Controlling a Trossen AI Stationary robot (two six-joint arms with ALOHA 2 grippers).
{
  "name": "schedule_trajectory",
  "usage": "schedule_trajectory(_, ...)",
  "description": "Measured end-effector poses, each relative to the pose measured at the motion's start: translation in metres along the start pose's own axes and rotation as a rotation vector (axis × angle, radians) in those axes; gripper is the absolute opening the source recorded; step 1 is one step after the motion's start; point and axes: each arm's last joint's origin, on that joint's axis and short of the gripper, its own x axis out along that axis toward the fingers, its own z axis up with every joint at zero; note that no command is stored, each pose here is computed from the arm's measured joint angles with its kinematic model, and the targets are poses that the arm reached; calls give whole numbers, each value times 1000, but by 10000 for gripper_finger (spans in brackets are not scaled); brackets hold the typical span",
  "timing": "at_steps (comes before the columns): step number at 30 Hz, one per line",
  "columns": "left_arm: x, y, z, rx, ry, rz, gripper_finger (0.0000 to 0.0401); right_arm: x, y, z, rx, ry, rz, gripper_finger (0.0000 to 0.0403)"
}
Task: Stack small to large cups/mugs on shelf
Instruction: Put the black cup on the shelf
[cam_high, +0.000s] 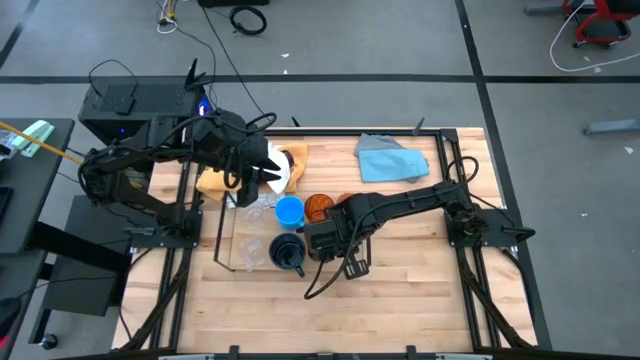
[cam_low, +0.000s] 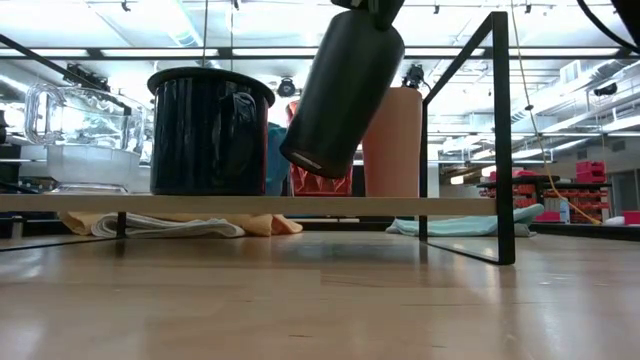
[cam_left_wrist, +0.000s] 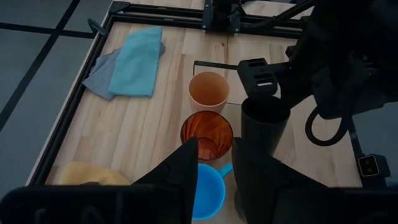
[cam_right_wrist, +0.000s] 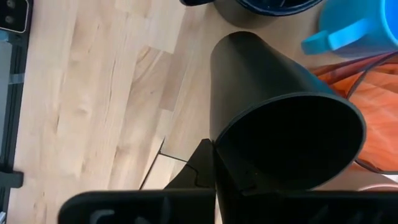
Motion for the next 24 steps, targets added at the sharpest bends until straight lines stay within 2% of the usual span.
schedule_trajectory(14,0,0,0,-7,0,0,107,16,1,-2,17,63,31,0)
schedule_trajectory(24,0,0,0,-7,1,0,107,16,0,-2,28,63,52,6)
